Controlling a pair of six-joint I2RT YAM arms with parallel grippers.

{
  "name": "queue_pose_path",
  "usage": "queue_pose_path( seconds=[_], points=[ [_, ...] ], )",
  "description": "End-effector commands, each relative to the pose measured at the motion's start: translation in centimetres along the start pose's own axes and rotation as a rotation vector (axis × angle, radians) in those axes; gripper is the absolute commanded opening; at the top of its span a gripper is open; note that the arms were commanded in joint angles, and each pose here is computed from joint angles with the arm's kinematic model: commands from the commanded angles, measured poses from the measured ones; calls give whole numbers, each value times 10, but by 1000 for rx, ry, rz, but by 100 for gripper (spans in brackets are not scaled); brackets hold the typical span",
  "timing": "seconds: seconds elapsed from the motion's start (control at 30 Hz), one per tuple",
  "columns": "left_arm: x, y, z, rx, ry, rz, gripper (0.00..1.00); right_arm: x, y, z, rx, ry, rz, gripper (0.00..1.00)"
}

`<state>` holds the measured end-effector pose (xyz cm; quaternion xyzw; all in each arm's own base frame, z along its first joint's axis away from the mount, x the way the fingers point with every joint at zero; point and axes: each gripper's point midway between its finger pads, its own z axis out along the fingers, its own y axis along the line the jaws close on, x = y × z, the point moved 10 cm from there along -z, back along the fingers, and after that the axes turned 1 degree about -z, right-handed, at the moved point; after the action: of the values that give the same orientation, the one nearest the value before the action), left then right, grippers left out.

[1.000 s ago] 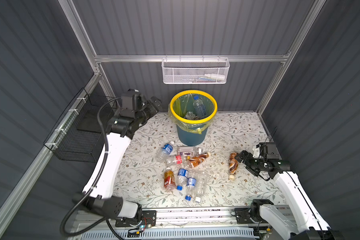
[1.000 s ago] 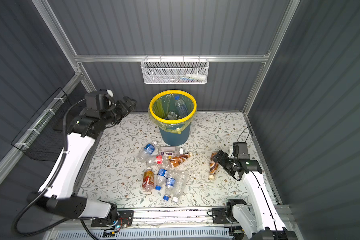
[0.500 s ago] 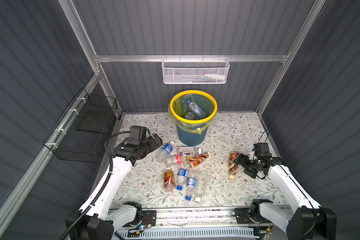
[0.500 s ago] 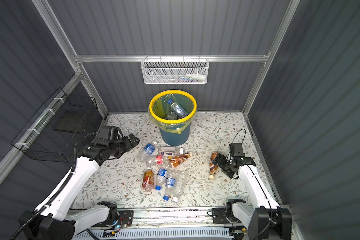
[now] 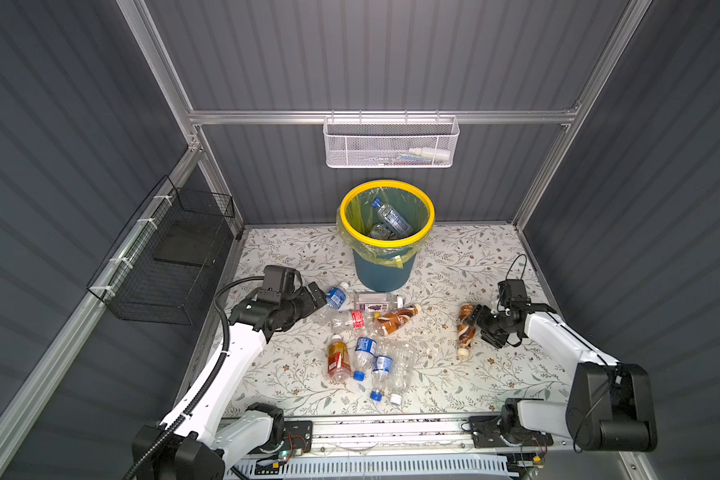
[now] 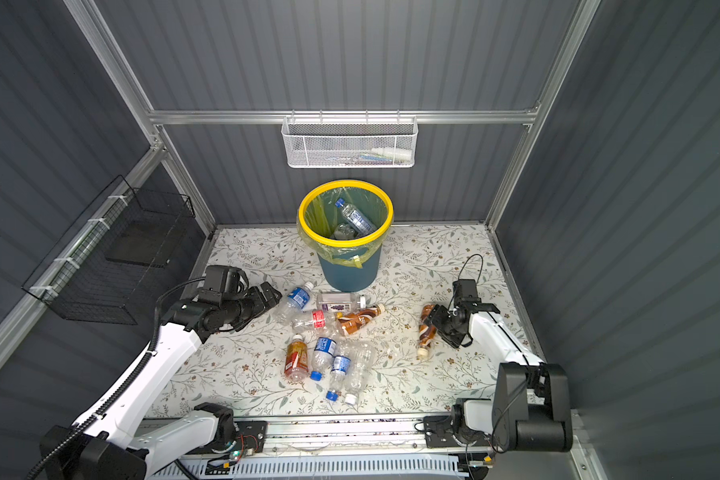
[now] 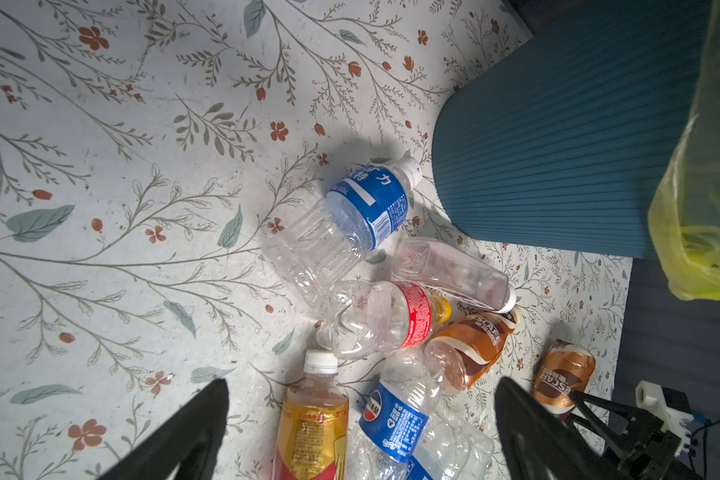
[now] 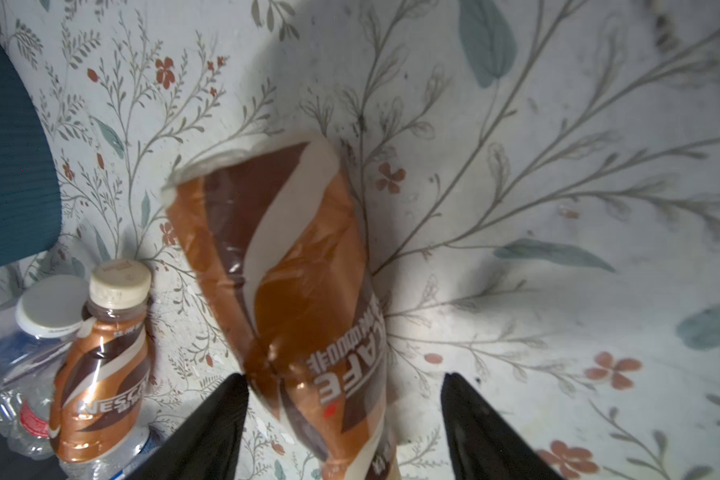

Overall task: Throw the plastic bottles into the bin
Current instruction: 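Lower the right gripper onto the lying Nescafe bottle while the left gripper returns, then grasp the Nescafe bottle with the right gripper, lift it over the bin, release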

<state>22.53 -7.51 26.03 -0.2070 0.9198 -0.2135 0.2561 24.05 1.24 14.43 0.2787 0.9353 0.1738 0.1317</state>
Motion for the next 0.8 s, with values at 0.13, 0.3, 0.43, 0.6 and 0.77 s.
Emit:
queue_pose_path(
  seconds=[0.13,0.3,0.43,0.6,0.77],
  points=[
    [5,7,-1,-2,11,-15,100,-13,0,11,20,-19,-4,65],
    [6,8,2,-10,22,-11,100,-16,-5,16,22,-16,15,63],
    [5,9,4,-14,26,-8,100,-18,-10,15,26,-21,32,59],
    [6,10,4,-19,30,-9,100,-14,-22,7,27,-41,61,52],
    [6,12,7,-26,34,-10,100,-4,-28,-12,4,-68,70,52]
  ],
)
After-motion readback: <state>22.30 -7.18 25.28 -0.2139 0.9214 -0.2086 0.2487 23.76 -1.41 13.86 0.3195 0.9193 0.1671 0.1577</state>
